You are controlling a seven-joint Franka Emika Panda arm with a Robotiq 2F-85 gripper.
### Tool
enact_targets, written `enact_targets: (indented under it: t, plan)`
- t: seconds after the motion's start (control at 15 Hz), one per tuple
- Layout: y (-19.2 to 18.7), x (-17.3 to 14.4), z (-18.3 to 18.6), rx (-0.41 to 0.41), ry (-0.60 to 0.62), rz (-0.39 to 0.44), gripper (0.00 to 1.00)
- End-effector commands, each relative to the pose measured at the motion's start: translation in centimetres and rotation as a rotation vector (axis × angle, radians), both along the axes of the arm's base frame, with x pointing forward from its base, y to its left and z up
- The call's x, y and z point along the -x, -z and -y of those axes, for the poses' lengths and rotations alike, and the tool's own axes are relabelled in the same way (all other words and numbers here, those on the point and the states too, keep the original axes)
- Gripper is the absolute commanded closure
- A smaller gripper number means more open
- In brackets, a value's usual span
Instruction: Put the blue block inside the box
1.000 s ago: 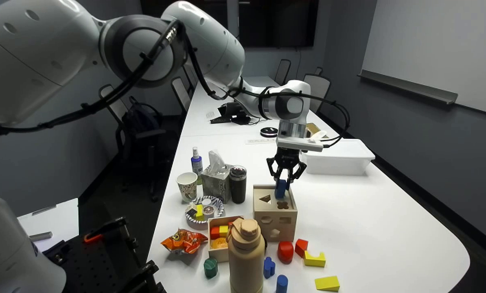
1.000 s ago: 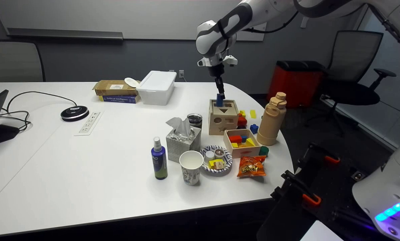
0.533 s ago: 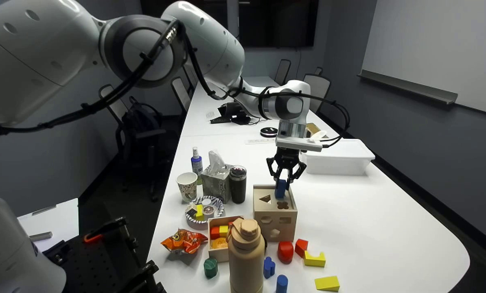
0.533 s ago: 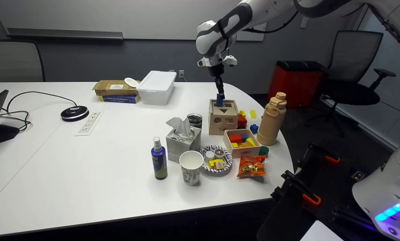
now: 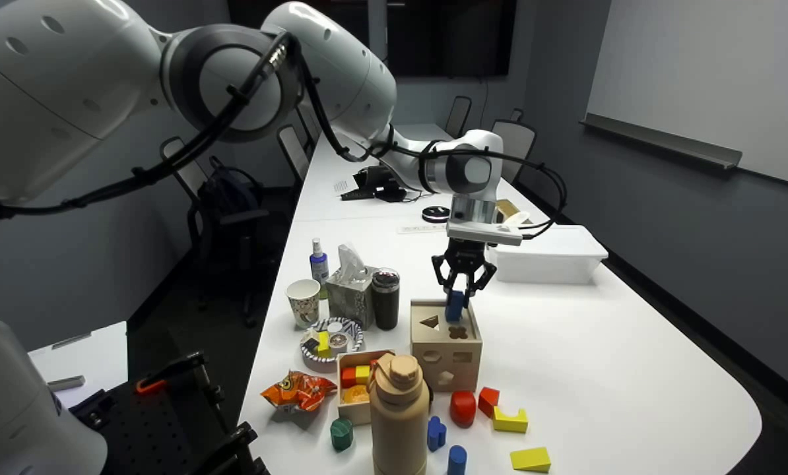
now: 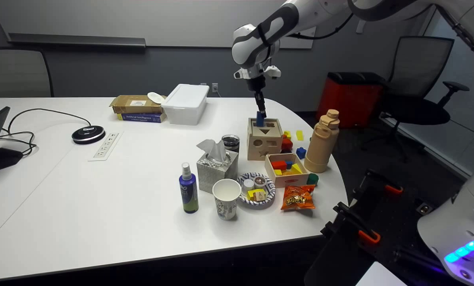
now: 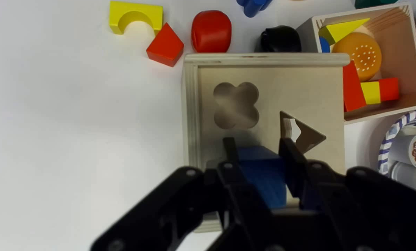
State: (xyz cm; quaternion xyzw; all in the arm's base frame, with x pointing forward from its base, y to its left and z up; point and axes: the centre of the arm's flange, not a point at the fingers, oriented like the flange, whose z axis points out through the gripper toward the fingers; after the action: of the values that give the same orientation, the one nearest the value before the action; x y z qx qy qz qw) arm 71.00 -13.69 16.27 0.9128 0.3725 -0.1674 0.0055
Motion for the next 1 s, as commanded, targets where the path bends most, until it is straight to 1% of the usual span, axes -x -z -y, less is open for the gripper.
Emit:
enact_targets:
  t: [0.0, 0.33, 0.93]
  plan:
    - [-0.3, 0.0, -0.7, 0.004, 0.006, -0.025, 0.91]
    - [-0.6, 0.1, -0.8, 0.020, -0.006, -0.054, 0.91]
    - [-1.0, -1.2, -0.6, 0.034, 0.009, -0.008, 0.91]
